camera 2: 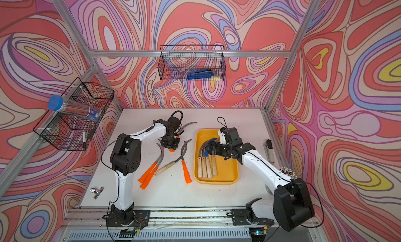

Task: Put small sickles into storage boxes
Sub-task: Pick up the sickle at the center of the board.

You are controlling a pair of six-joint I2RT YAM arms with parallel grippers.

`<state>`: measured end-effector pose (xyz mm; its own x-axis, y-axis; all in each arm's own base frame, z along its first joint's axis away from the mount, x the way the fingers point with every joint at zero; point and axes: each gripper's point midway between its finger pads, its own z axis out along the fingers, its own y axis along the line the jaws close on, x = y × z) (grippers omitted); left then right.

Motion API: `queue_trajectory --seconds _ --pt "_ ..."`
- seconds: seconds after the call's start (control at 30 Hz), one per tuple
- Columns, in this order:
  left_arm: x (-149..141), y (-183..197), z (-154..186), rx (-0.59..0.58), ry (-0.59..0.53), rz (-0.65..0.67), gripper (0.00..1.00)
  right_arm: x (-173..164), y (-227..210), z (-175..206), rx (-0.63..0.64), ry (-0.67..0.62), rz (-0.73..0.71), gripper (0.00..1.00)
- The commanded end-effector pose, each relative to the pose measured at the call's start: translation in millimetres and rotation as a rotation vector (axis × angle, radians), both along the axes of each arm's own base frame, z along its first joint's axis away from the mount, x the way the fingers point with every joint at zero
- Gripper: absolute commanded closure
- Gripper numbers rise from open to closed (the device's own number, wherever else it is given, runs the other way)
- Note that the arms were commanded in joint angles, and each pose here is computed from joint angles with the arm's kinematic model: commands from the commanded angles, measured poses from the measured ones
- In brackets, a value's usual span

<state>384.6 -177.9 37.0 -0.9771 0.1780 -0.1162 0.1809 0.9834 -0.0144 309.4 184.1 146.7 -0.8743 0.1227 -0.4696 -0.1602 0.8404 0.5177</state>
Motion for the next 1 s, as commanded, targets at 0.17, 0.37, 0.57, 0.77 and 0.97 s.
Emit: queue_trajectory --seconds 0.17,0.37,0.57,0.77,0.97 --pt "-15 -10 28 -0.113 -0.059 0.05 0.93 4 39 19 0.045 -0.057 0.032 0.02" --pt "-30 -19 44 -0.178 -0.088 0.057 0.93 9 68 18 0.092 -0.051 0.037 0.02" --pt "-46 -26 62 -0.246 -0.128 0.064 0.93 21 87 21 0.121 -0.061 0.032 0.02" --pt "-65 -32 77 -0.321 -0.156 0.07 0.94 35 99 22 0.165 -0.058 0.014 0.05" --pt "-82 -36 91 -0.4 -0.186 0.078 0.94 44 113 27 0.219 -0.066 0.006 0.09"
